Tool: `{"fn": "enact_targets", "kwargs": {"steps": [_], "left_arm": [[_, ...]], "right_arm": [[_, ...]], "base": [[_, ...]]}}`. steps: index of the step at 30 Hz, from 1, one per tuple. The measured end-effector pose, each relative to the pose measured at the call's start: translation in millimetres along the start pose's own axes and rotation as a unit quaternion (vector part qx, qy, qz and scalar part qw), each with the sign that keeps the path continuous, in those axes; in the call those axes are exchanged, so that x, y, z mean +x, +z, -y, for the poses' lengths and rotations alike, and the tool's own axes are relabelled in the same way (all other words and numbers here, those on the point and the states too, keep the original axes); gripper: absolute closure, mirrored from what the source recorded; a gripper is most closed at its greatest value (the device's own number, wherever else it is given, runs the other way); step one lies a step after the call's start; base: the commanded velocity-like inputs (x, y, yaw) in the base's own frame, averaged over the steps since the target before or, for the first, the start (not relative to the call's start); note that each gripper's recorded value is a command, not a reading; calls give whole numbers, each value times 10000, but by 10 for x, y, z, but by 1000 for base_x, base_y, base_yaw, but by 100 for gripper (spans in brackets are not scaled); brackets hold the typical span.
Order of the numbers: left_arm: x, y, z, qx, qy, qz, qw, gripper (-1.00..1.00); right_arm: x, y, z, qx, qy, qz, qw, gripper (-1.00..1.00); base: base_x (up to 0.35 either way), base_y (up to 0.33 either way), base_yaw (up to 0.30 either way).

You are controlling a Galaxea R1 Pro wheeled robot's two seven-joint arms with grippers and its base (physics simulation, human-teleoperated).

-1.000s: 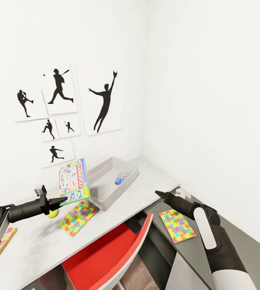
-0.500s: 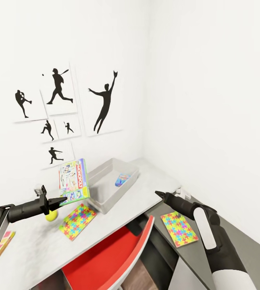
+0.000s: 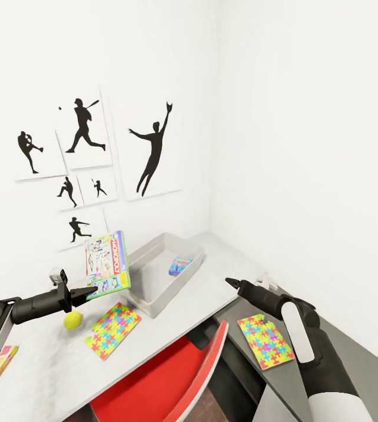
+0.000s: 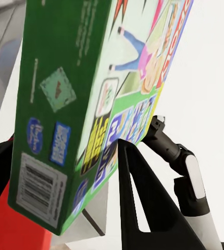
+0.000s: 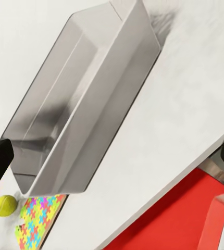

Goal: Put all the toys in the child's room - the three board games (two on the bed and one on the table), the two jigsaw puzzles on the table, and the tennis ball on the table - inside the toy box on the table in the child's room.

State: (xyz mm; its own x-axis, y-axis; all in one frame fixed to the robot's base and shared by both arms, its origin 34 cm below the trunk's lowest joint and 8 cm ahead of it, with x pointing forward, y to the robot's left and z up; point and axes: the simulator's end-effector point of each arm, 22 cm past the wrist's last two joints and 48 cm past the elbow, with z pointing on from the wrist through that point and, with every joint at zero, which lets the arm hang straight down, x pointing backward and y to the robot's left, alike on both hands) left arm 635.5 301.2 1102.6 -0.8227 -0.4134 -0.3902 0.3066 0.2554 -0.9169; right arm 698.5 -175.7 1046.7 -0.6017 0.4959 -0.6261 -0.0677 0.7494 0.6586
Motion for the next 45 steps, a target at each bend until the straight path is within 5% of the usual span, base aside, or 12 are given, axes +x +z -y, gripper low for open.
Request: {"fn": "enact_targets", "kwargs": {"steps": [45], "left_arm": [[2,-1,-2,-1,-2,0,10000,100]], "right_arm": [[0,-1,3,3,-1,0,10000,-100]], "base": [[57,0,0]]}}
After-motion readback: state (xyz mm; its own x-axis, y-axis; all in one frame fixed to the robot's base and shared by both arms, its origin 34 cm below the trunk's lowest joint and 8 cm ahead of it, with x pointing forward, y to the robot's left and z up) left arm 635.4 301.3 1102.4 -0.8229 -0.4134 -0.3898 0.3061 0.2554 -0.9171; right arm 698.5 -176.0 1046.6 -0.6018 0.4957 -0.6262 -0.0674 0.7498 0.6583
